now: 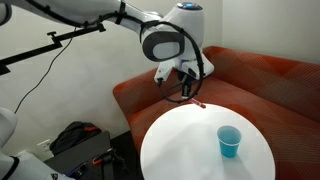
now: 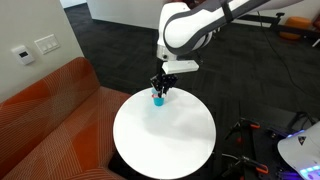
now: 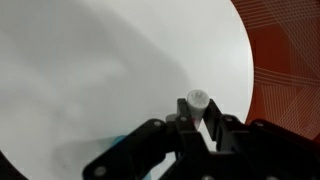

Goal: Put the marker on the table

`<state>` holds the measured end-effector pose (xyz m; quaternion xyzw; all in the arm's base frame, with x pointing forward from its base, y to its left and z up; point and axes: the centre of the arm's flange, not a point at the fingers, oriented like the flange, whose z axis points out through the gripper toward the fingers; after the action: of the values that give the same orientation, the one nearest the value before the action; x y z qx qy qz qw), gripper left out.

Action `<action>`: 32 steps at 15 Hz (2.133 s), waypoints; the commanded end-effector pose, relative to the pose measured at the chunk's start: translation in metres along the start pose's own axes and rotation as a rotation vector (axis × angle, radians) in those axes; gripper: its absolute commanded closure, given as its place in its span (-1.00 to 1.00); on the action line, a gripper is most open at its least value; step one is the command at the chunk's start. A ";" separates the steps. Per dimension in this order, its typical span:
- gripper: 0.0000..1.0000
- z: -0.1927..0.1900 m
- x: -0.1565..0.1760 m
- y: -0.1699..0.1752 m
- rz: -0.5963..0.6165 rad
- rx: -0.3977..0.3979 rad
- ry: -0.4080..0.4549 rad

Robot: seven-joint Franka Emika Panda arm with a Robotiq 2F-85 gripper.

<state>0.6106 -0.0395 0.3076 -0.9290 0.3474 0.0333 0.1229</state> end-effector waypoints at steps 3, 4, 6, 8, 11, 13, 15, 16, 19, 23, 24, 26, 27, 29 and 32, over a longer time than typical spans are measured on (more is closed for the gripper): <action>0.90 0.037 -0.012 -0.013 -0.015 -0.028 0.140; 0.90 0.045 -0.011 -0.017 -0.011 -0.028 0.153; 0.90 0.060 -0.014 -0.027 0.001 -0.031 0.175; 0.90 0.076 -0.015 -0.040 0.025 -0.030 0.183; 0.90 0.099 -0.017 -0.055 0.074 -0.037 0.192; 0.90 0.115 -0.016 -0.064 0.118 -0.042 0.207; 0.90 0.128 -0.013 -0.070 0.170 -0.057 0.232; 0.90 0.135 -0.010 -0.072 0.194 -0.066 0.245; 0.90 0.154 -0.004 -0.073 0.251 -0.102 0.278; 0.90 0.176 0.002 -0.072 0.298 -0.141 0.309; 0.90 0.181 0.001 -0.072 0.303 -0.148 0.310; 0.90 0.193 0.001 -0.071 0.311 -0.163 0.312; 0.90 0.196 0.000 -0.073 0.315 -0.170 0.313; 0.90 0.201 0.000 -0.074 0.318 -0.181 0.314; 0.90 0.205 0.001 -0.076 0.324 -0.178 0.310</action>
<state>0.6562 0.0622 0.1236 -0.8675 0.4943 -0.0544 -0.0130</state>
